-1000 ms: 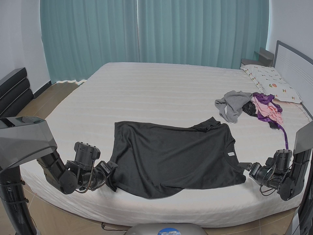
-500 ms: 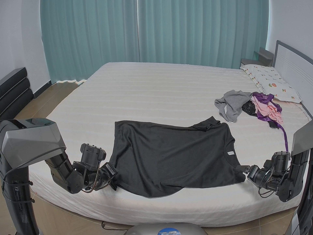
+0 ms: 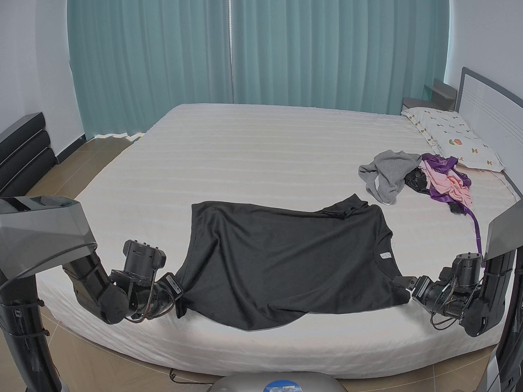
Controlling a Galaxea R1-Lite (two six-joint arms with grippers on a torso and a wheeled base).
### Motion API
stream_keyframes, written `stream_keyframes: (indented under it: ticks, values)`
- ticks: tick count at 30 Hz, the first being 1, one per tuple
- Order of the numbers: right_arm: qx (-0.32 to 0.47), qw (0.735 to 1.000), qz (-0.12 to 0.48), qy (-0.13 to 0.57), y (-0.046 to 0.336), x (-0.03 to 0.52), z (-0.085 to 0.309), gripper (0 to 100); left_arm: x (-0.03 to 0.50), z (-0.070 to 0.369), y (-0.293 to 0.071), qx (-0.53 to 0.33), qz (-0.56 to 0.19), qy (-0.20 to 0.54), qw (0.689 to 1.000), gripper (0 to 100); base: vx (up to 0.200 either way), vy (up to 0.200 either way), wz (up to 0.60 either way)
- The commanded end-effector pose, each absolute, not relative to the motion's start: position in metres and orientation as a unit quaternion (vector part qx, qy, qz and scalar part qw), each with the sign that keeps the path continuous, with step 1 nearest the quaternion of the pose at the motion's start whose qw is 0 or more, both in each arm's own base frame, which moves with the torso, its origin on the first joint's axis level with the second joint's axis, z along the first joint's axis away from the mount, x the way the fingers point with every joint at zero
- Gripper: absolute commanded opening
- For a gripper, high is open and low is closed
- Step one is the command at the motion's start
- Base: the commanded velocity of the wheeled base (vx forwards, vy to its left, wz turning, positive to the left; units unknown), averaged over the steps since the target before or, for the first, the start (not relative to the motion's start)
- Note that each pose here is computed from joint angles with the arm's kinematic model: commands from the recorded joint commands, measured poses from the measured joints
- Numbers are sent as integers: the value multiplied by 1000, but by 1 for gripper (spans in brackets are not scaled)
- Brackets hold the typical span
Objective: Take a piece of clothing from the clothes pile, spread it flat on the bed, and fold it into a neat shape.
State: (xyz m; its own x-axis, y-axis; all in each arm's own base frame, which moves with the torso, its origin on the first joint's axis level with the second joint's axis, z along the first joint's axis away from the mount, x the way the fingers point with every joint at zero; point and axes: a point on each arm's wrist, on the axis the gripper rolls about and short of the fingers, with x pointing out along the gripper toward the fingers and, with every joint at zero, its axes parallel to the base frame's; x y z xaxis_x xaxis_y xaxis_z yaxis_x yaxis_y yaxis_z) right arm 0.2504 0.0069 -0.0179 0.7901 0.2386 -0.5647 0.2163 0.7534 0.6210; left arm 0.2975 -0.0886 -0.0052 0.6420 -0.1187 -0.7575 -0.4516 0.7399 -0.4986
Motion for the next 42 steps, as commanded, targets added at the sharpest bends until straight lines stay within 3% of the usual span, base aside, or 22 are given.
stream_keyframes:
  ticks: [1, 14, 15, 33, 42]
  values:
    - [350, 875, 3, 334, 7, 252, -26, 100, 297, 16, -73, -352, 104, 383, 847, 0, 0, 0, 0]
    - [336, 871, -2, 358, 10, 256, -44, 100, 296, 10, -69, -335, 112, 400, 846, 0, 0, 0, 0]
    - [332, 873, 2, 358, 11, 256, -45, 0, 297, 11, -69, -335, 111, 400, 846, 0, 0, 0, 0]
    - [325, 912, 23, 249, 11, 295, -5, 0, 311, 13, -57, -358, 125, 377, 845, 0, 0, 0, 0]
    - [327, 915, 9, 235, 14, 356, 0, 0, 318, 9, -56, -366, 128, 375, 842, 0, 0, 0, 0]
